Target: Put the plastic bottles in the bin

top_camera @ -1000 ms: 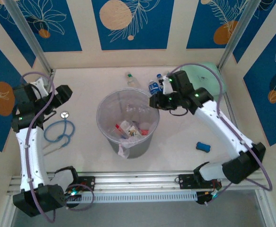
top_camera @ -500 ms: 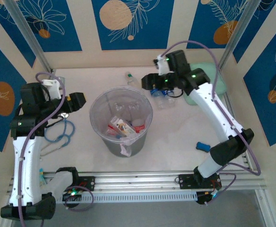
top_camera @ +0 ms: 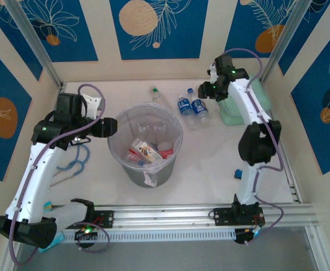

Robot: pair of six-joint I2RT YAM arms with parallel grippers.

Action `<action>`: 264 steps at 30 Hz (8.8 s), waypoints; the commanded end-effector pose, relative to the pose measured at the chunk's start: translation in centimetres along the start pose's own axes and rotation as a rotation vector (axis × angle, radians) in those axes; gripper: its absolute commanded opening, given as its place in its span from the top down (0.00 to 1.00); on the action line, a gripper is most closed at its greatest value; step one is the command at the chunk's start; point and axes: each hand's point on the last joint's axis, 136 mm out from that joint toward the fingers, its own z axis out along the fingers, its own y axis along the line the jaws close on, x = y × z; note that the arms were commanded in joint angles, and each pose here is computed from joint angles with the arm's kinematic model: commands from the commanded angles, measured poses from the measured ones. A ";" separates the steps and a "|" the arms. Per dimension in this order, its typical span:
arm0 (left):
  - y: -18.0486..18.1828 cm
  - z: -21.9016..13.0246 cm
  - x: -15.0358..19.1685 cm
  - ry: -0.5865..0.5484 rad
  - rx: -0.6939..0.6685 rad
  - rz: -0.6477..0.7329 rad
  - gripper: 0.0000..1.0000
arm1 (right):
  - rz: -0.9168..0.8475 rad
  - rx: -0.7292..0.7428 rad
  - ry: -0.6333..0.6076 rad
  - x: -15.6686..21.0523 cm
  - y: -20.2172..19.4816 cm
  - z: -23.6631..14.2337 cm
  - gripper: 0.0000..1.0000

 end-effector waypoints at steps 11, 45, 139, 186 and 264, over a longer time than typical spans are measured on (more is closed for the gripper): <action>0.6 1.3 -0.1 0.047 -0.065 0.058 0.48 | -0.103 0.241 0.069 -2.3 -4.4 8.3 0.33; 1.9 1.4 -1.9 0.040 -0.141 -0.016 0.98 | 0.043 0.063 0.147 -0.2 -5.3 13.4 0.36; -0.9 2.2 -2.1 -0.061 0.018 -0.097 1.00 | -0.437 -0.596 -0.181 12.5 28.0 -21.4 0.47; -3.9 5.1 0.0 0.029 0.243 -0.141 1.00 | 0.032 0.043 0.088 0.3 2.2 16.0 0.30; -8.2 5.9 -0.6 -0.127 0.175 -0.214 1.00 | -0.370 -0.426 0.103 22.4 18.8 -9.5 0.70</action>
